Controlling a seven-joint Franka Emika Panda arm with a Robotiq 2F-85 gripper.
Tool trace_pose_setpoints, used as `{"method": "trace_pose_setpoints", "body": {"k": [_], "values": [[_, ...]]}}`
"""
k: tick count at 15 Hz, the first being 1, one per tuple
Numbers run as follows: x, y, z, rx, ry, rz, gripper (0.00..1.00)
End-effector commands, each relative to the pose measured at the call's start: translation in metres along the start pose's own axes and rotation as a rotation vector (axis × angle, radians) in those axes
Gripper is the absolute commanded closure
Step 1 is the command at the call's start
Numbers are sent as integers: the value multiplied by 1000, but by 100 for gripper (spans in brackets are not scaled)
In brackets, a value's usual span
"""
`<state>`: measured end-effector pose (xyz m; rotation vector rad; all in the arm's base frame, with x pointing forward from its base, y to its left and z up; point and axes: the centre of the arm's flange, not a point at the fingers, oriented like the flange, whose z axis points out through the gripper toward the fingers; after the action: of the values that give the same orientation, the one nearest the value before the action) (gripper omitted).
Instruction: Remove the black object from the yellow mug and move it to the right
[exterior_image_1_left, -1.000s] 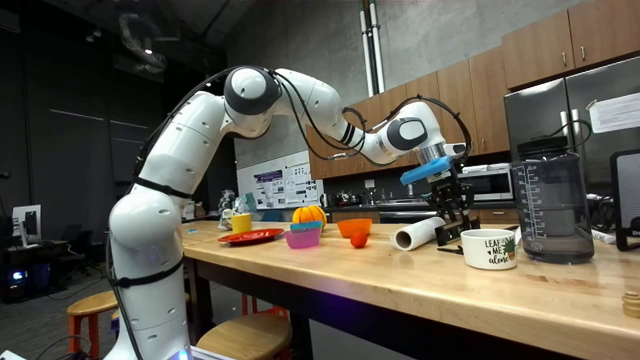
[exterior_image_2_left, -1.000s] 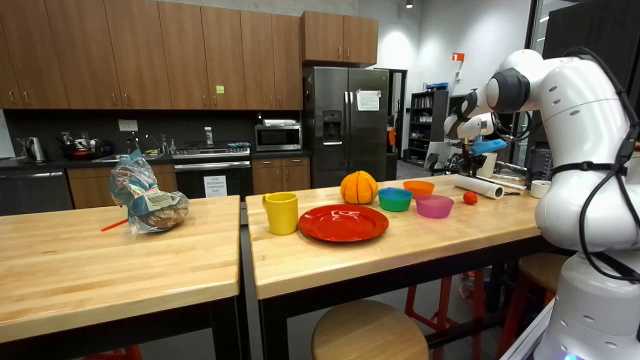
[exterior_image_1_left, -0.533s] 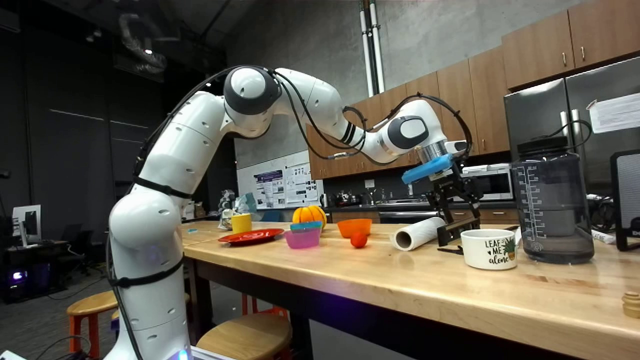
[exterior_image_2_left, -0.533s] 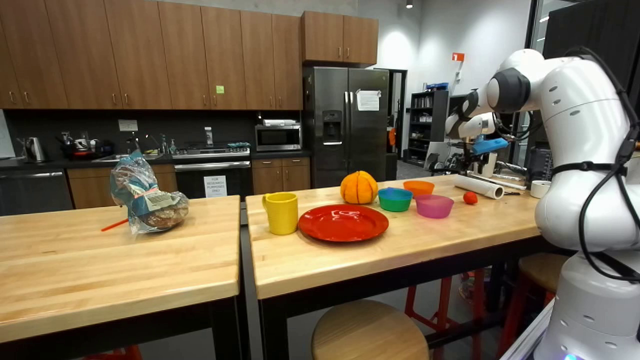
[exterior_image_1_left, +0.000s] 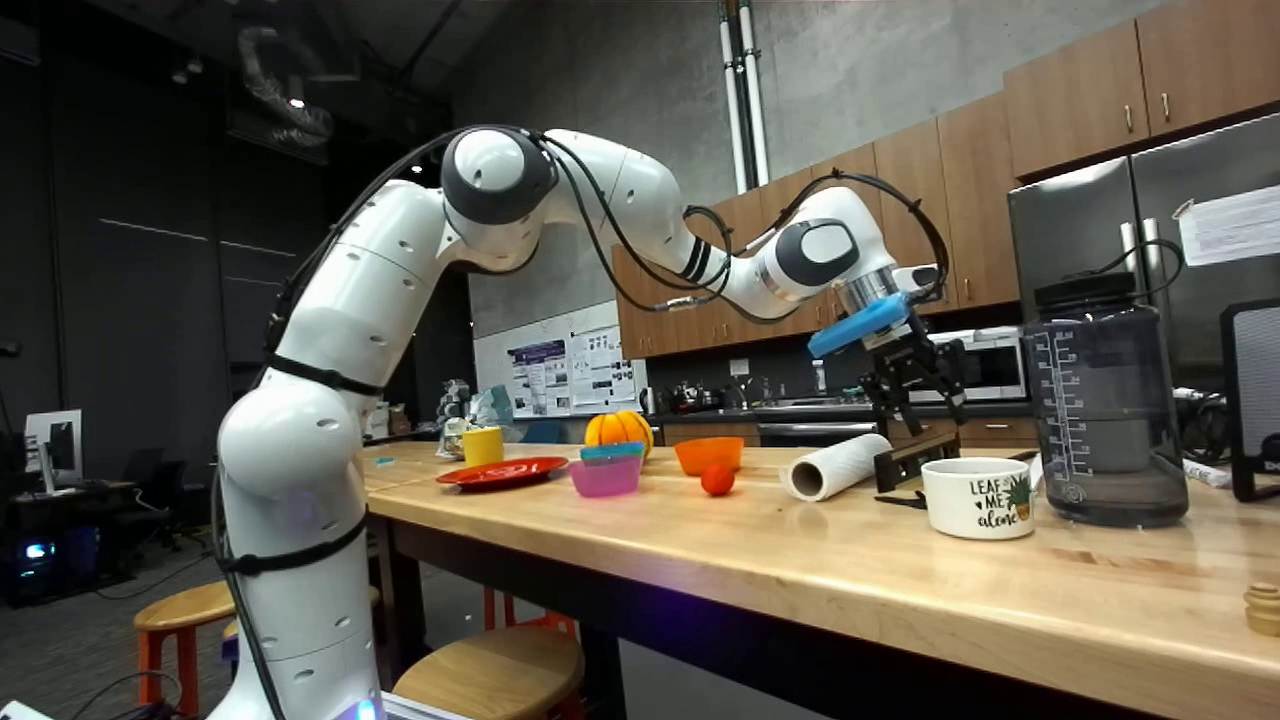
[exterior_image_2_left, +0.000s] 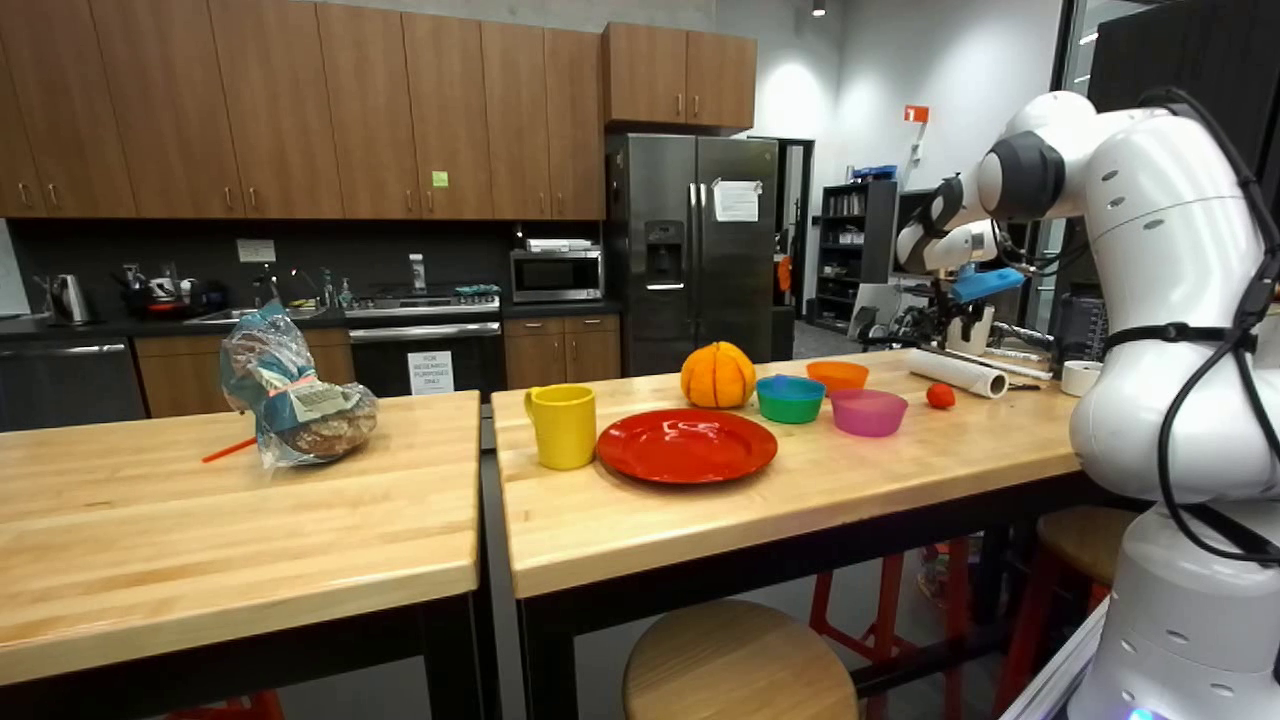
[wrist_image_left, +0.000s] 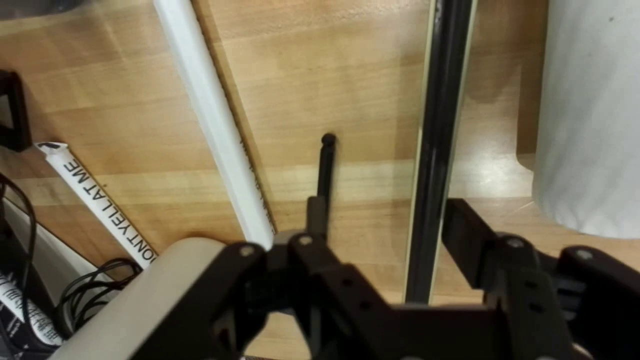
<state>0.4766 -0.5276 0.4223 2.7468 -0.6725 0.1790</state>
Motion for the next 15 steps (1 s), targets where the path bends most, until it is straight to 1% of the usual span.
{"method": "trace_pose_setpoints", "body": {"k": [1,3,5,6,10,11,15], "values": [[-14,3,-8,-16,-6,6,69],[-14,0,-7,-14,-7,-2,84],[-14,-1,-9,-6,0,-4,98],[-13,-1,-13,-3,14,0,100],[-9,-4,-27,5,54,-8,100],[-8,-5,-29,18,58,-14,100],[-6,-18,-24,55,44,-50,100]]}}
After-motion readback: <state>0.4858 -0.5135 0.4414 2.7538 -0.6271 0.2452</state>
